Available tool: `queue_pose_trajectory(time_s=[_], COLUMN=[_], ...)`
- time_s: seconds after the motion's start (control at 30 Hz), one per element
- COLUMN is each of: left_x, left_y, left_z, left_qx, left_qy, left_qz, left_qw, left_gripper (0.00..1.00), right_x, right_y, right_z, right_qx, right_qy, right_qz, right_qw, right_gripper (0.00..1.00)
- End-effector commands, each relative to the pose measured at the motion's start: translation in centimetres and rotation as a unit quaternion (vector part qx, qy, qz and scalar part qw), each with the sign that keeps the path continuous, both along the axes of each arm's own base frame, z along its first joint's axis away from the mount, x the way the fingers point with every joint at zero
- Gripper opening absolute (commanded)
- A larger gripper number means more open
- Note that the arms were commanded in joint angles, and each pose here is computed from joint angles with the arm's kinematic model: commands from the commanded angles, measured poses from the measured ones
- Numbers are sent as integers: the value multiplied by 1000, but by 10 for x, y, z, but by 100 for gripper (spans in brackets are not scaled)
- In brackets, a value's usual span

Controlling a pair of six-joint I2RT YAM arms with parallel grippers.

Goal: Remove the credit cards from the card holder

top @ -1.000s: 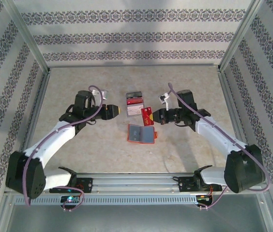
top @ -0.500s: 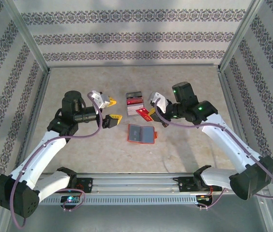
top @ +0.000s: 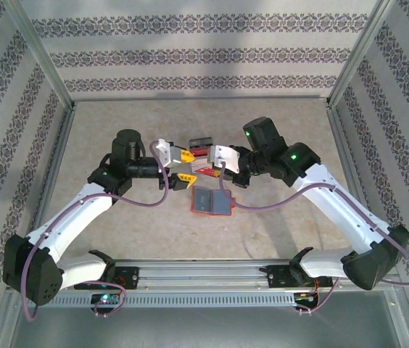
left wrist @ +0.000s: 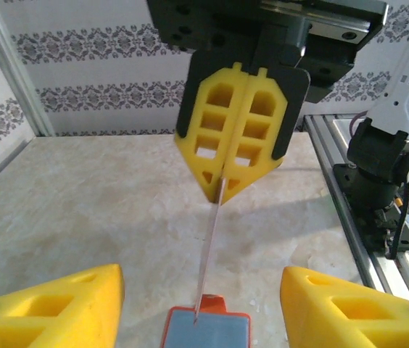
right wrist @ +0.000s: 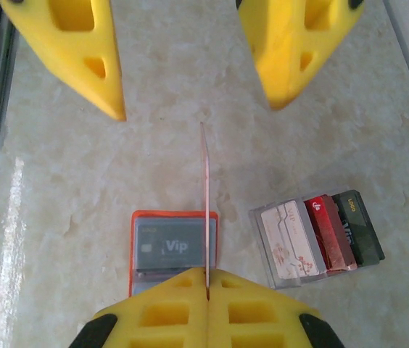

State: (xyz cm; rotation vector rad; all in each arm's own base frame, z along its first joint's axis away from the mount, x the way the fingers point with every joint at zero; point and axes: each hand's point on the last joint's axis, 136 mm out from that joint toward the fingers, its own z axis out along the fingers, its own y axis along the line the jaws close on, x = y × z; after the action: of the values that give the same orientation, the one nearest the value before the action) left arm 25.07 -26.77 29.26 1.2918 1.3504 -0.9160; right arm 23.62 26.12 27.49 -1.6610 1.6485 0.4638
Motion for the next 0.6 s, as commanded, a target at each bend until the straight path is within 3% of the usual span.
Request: queue_pose_trajectory(time_s=[0.0, 0.33, 0.43, 0.57], left_x=[-6, -7, -9, -9], left_y=[-13, -20, -19, -18], left_z=[21, 10, 10, 12], left_qx=[-18, -15, -18, -24], left_qy=[-52, -49, -54, -56], left_qz=[-36, -40, -38, -35], left_qw=[998, 998, 998, 998], left_gripper=[54, 2, 0, 0], right_x=[-1, -3, -4, -6], right_y=[4, 9, 9, 11], right_z=[5, 3, 3, 4], right_qx=[-12, -10, -6, 4], right_qy=[-17, -3, 2, 11], right_qz=[18, 30, 31, 36], right_qw=[1000, 999, 999, 999], right_gripper=[0, 0, 0, 13])
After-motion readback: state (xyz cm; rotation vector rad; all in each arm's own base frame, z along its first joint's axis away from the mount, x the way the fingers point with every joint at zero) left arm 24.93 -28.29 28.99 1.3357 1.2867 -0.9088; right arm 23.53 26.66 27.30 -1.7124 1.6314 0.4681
